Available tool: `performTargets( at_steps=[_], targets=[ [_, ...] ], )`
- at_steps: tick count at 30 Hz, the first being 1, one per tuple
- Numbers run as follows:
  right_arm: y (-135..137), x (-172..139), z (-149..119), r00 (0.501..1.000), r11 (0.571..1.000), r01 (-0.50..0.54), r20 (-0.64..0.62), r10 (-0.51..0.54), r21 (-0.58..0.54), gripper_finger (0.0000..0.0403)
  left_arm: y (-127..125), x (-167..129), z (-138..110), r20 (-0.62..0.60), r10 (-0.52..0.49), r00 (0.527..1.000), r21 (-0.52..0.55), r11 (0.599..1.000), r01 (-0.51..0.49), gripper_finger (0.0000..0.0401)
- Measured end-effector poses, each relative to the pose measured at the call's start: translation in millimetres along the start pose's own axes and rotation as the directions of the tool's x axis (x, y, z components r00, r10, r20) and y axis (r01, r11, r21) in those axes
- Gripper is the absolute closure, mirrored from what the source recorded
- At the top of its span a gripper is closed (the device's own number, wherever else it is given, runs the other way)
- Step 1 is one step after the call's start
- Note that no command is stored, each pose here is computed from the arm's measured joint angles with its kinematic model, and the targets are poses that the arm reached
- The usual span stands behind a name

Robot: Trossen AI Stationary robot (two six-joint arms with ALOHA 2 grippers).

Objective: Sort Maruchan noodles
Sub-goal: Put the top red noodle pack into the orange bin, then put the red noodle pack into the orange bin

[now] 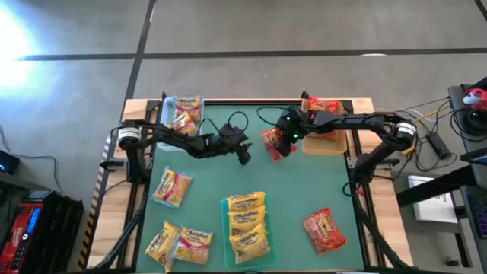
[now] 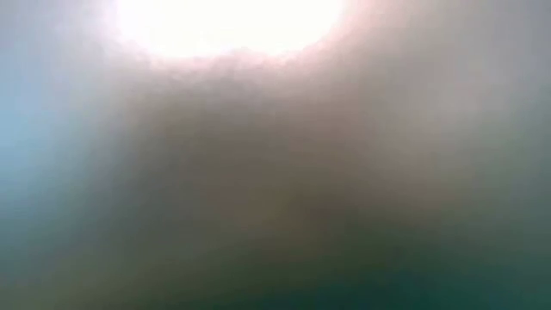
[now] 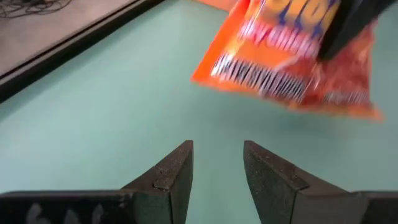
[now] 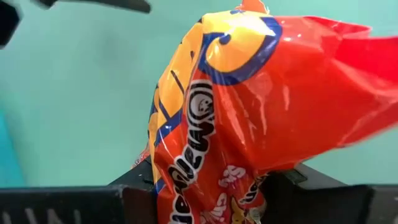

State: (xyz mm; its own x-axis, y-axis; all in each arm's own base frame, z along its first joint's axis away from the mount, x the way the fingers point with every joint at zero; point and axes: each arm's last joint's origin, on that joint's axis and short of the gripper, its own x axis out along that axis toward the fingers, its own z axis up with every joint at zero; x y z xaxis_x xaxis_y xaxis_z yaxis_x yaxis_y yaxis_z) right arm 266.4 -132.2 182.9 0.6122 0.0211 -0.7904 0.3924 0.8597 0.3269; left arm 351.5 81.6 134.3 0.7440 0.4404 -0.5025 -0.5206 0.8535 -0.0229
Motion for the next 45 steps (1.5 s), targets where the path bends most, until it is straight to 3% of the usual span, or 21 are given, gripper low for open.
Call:
performTargets(
  at_steps=[2, 5, 8, 12, 16, 19, 23, 31, 38, 45],
  targets=[
    [1.8, -12.4, 2.3, 1.0, 0.998, 0.021, -0.01, -0.021, -0.062, 0.0259, 0.2, -0.1, -0.8, -0.002, 0.0, 1.0, -0.004, 1.0, 0.0, 0.0276],
    [5.0, -33.5, 7.4, 0.986, 0.975, 0.166, -0.009, -0.169, -0.148, 0.0259, 0.2, -0.2, -1.0, -0.001, 0.0, 1.0, -0.006, 1.0, 0.0, 0.0276],
    [8.4, -57.6, 13.5, 0.944, 0.915, 0.324, 0.013, -0.331, -0.241, 0.0259, 0.2, -0.2, -0.9, 0.0, 0.0, 1.0, -0.006, 1.0, 0.0, 0.0276],
    [16.8, -91.1, 19.0, 0.904, 0.85, 0.417, 0.047, -0.426, -0.32, 0.0259, 0.3, -0.2, -1.2, -0.001, 0.0, 1.0, -0.006, 1.0, 0.0, 0.0276],
    [26.1, -120.9, 16.7, 0.901, 0.833, 0.41, 0.022, -0.434, -0.371, 0.0259, 0.5, -0.4, -2.2, -0.004, 0.0, 1.0, -0.005, 1.0, 0.0, 0.0276],
    [28.6, -132.8, 6.8, 0.89, 0.824, 0.383, -0.074, -0.451, -0.417, 0.0259, 0.6, -0.4, -2.5, -0.005, 0.001, 1.0, -0.005, 1.0, -0.001, 0.0276],
    [26.1, -137.5, -9.7, 0.829, 0.791, 0.372, -0.21, -0.519, -0.486, 0.0259, 0.6, -0.4, -2.5, -0.005, 0.0, 1.0, -0.006, 1.0, 0.0, 0.0276],
    [16.5, -119.6, -34.3, 0.765, 0.774, 0.272, -0.359, -0.534, -0.571, 0.0242, 0.5, -0.6, -1.8, 0.001, -0.001, 1.0, -0.023, 1.0, 0.001, 0.0276],
    [7.2, -105.3, -49.9, 0.68, 0.679, 0.168, -0.415, -0.605, -0.714, 0.0235, 0.5, -0.6, -1.8, 0.001, -0.001, 1.0, -0.022, 1.0, 0.001, 0.0276],
    [3.9, -96.3, -50.7, 0.7, 0.648, 0.172, -0.371, -0.611, -0.742, 0.0234, 0.5, -0.6, -1.9, 0.0, -0.001, 1.0, -0.022, 1.0, 0.001, 0.0276]
  ],
)
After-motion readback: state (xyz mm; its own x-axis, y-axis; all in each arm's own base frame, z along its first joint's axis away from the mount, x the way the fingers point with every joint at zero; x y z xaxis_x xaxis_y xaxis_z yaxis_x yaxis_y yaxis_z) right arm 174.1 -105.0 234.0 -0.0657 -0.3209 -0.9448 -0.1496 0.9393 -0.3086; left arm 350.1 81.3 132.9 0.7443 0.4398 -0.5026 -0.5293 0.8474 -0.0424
